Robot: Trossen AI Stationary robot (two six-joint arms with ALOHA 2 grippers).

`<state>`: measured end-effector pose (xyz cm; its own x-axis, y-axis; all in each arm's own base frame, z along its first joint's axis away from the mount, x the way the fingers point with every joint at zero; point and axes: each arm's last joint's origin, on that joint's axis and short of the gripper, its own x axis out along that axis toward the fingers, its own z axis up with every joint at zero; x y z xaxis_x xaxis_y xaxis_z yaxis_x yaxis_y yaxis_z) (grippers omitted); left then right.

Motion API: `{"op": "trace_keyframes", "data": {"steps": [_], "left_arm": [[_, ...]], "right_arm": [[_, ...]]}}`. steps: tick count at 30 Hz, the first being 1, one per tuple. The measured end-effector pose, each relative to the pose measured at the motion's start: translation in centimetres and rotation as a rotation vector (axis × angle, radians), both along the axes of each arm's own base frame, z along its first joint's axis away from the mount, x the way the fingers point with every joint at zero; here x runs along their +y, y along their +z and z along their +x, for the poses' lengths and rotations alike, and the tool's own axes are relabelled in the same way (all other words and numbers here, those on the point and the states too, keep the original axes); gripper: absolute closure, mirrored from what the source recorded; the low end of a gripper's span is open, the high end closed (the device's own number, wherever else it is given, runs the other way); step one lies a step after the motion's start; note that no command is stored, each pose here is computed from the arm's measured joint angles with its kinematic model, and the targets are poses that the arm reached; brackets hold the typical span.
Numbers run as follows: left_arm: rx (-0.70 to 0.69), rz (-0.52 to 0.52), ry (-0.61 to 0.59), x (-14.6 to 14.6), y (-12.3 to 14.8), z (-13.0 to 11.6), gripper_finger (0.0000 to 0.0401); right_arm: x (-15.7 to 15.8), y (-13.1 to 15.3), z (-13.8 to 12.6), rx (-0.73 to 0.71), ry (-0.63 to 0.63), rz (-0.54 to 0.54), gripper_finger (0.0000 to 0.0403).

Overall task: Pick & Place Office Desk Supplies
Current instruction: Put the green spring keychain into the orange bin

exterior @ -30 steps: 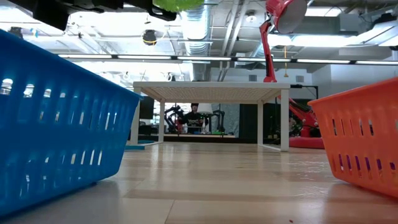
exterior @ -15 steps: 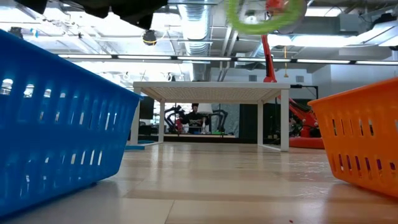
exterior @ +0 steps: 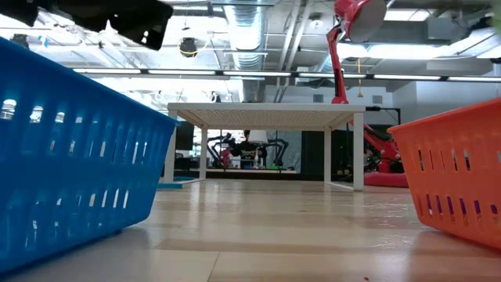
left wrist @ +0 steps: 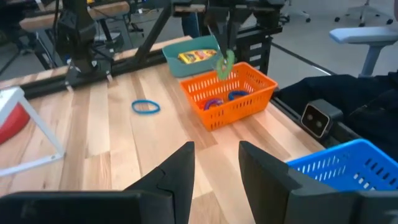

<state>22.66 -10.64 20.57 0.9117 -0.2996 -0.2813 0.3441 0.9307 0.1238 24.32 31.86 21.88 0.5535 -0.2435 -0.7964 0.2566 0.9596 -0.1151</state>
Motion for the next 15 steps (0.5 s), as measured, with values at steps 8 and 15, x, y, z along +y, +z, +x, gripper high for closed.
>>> {"op": "trace_keyframes", "data": {"steps": [8,15], "left_arm": [[0.046,0.008,0.044,0.4,-1.4,-0.6,0.0285],[0.088,0.018,0.098,0.7,-1.9,-0.7,0.0285]], "right_arm": [[0.3,-0.2,-0.9,0.035,-0.046,0.036,0.0403],[0.3,-0.2,-0.8,0.032,-0.047,0.038,0.0393]]}}
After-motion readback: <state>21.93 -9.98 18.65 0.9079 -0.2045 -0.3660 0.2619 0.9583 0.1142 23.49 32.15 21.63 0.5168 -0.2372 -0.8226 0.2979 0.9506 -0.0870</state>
